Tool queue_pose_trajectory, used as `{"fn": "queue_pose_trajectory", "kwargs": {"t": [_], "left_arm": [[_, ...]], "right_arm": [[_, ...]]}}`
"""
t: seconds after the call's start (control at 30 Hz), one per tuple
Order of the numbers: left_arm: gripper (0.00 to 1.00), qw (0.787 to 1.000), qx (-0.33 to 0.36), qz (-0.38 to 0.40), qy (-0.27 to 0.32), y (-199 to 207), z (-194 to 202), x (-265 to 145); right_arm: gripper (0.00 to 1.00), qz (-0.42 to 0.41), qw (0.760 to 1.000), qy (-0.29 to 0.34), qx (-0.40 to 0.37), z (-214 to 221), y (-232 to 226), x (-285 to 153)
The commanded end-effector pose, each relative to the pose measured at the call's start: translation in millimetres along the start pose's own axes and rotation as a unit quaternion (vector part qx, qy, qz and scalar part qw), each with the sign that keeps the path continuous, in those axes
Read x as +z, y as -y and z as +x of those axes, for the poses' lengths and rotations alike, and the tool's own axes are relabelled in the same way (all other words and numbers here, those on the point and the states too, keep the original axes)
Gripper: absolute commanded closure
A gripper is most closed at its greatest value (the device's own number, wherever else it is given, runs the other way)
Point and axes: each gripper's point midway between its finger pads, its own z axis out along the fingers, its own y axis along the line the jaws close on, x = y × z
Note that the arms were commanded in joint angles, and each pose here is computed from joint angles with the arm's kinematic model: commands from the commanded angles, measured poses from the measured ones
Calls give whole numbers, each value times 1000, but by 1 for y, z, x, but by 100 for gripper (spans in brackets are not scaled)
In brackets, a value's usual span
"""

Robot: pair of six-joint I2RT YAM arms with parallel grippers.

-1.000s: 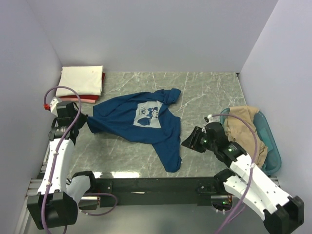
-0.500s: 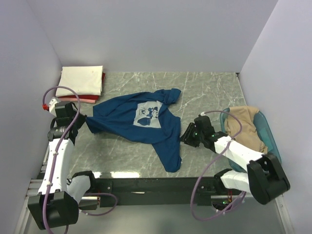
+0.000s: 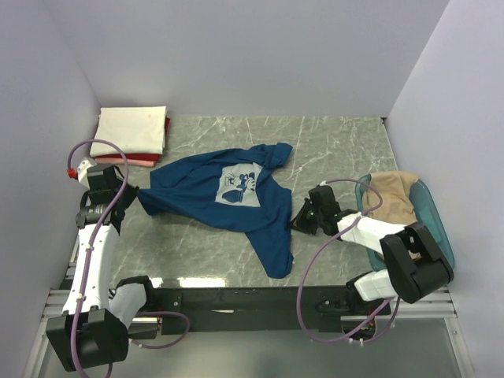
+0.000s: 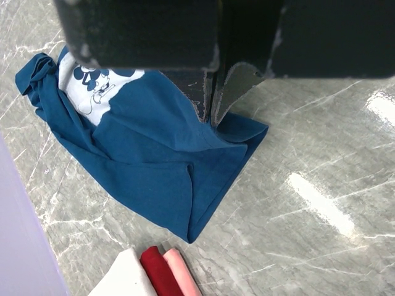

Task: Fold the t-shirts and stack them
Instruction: Flatten the tshirt out

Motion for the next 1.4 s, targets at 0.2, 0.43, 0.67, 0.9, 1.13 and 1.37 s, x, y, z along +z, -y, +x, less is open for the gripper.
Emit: {"fn": "queue_pose_trajectory", "kwargs": {"t": [0.2, 0.43, 0.67, 0.9, 1.13, 1.37], "left_arm": [[99, 999, 8, 23, 43, 15, -30, -22], [99, 995, 6, 59, 76, 32, -52, -52], [99, 980, 21, 170, 98, 82, -80, -114], [99, 942, 19, 300, 150, 132, -120, -229], [99, 920, 5, 356, 166, 154, -138, -287], [99, 914, -15, 376, 152, 189, -156, -242]], "right_arm": [[100, -9, 993, 121, -3, -61, -11, -64], [100, -29, 968, 248, -16, -104, -31, -160], [100, -89, 931, 353, -33, -135, -82, -280], [100, -147, 890, 429, -45, -135, -114, -399], [100, -190, 846, 495, -51, -133, -133, -491], [100, -184, 842, 502, -72, -173, -167, -478]]}}
